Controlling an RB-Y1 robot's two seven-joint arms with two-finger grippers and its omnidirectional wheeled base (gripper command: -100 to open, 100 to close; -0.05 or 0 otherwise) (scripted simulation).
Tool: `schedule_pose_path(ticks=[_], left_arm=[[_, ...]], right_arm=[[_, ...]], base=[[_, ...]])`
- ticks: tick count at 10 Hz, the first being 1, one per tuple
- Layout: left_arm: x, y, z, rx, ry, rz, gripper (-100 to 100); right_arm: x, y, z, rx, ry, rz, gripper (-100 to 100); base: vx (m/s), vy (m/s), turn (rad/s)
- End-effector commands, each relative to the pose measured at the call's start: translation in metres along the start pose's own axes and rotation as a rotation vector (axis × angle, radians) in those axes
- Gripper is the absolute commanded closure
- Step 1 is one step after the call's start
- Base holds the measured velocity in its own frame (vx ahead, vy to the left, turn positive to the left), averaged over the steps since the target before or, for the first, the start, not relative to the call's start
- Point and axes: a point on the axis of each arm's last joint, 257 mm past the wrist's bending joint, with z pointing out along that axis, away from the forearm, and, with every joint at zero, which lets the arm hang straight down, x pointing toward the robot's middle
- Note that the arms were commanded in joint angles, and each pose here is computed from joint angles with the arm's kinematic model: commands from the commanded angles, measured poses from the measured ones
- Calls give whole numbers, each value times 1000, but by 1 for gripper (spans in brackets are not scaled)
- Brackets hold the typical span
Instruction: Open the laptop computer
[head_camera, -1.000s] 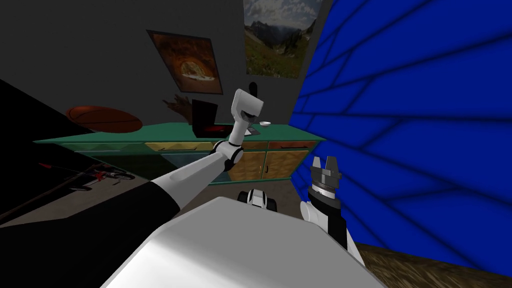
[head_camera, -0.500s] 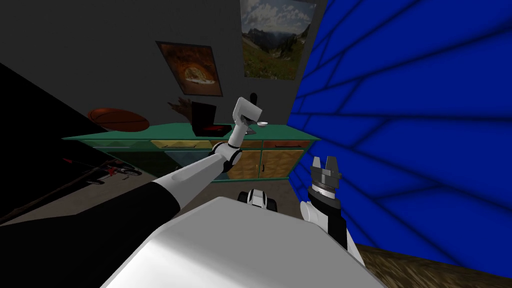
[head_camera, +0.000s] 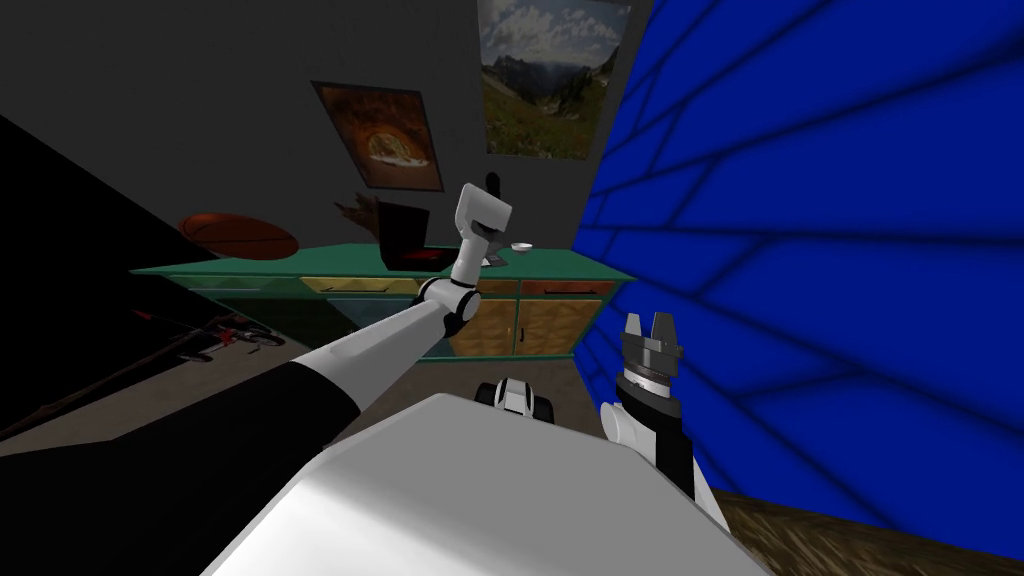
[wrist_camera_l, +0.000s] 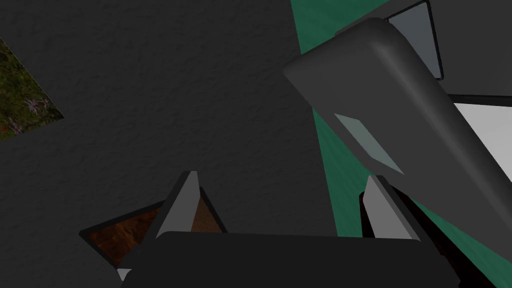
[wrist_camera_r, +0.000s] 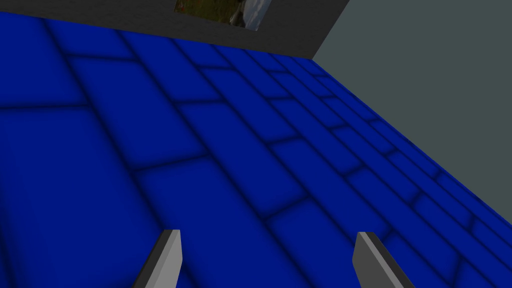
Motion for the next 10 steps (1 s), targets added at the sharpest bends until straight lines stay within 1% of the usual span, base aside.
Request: schedule_pose_path(ticks=[1,2,3,4,5,6,7,8,9,10], left_arm=[[-27,6,15,-28,-10,10,-100],[-33,8,17,-36,-7,-7,-100],[-59,-12,21,0,-40,8,-100],[-62,-1,29,-32,-32,12,-100],[-68,4,32,-44,-26,6,-100],[-71,6,33,-48,-24,-7,-100],[-98,-15,32,-9,-54,7,-100],[-102,-9,37,-20,-47,9,-100],[-103,4,45,-52,-33,2,-100],[-130,-20,40,-3,-65,11,-100]], right_arm=[[0,0,0,0,0,0,0],[0,0,0,0,0,0,0],[0,0,0,0,0,0,0],[0,0,0,0,0,0,0],[0,0,0,0,0,0,0],[0,0,0,0,0,0,0],[0,0,0,0,0,0,0],[0,0,0,0,0,0,0],[0,0,0,0,0,0,0],[0,0,0,0,0,0,0]], base=[[-18,-66,0],[-8,-15,-6],[-3,-81,51],[-15,-111,34],[-16,-66,-5],[-6,-27,-9],[3,-114,37],[-14,-136,46],[-20,-66,2],[-7,-135,26]])
